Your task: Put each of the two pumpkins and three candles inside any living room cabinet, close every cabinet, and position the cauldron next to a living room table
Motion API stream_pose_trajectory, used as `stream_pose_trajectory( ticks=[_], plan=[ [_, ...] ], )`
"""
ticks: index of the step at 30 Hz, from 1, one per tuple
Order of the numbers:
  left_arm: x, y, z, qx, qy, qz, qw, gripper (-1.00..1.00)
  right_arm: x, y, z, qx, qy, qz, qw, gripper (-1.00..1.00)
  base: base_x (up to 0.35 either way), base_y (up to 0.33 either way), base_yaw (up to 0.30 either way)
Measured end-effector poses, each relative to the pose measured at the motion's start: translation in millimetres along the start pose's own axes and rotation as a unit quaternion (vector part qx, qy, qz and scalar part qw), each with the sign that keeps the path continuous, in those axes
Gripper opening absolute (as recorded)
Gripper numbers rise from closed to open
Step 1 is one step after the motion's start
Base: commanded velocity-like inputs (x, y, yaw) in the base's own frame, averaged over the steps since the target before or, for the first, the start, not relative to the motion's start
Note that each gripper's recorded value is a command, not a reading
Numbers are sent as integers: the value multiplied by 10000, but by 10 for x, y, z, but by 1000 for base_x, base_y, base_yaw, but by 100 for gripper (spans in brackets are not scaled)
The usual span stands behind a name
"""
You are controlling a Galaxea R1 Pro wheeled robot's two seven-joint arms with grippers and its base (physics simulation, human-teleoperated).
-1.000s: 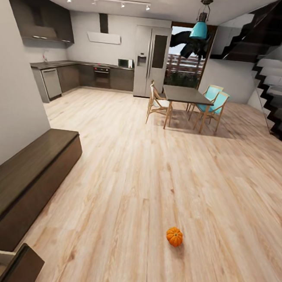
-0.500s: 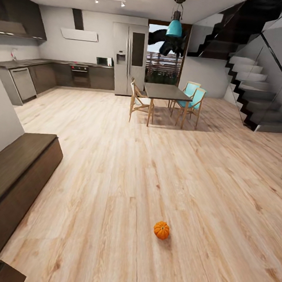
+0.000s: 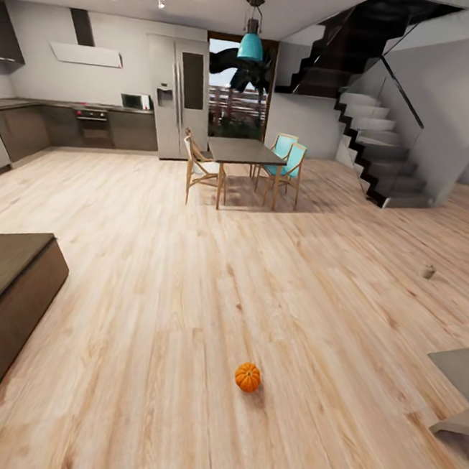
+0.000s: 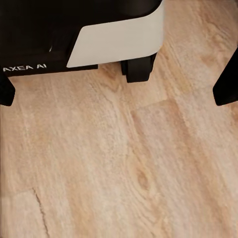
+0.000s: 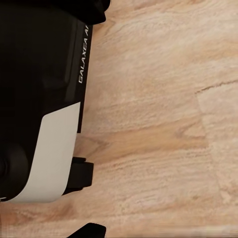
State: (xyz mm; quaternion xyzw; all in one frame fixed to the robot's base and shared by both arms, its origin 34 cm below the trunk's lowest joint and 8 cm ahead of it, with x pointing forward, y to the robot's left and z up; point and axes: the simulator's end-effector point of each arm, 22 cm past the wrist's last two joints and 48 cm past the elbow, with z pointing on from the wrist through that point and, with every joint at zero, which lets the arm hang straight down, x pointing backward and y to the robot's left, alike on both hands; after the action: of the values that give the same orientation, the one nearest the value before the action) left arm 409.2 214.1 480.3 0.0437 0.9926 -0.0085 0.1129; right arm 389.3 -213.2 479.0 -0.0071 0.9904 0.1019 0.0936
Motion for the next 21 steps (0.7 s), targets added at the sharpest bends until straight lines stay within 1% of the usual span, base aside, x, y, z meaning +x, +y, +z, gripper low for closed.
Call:
stream_pose_trajectory(
  ticks=[21],
  plan=[
    [-72, -18, -31, 9, -84, 2, 10000, 100, -67, 9, -29, -6, -80, -17, 10000, 100, 0, 0, -278]
  ],
)
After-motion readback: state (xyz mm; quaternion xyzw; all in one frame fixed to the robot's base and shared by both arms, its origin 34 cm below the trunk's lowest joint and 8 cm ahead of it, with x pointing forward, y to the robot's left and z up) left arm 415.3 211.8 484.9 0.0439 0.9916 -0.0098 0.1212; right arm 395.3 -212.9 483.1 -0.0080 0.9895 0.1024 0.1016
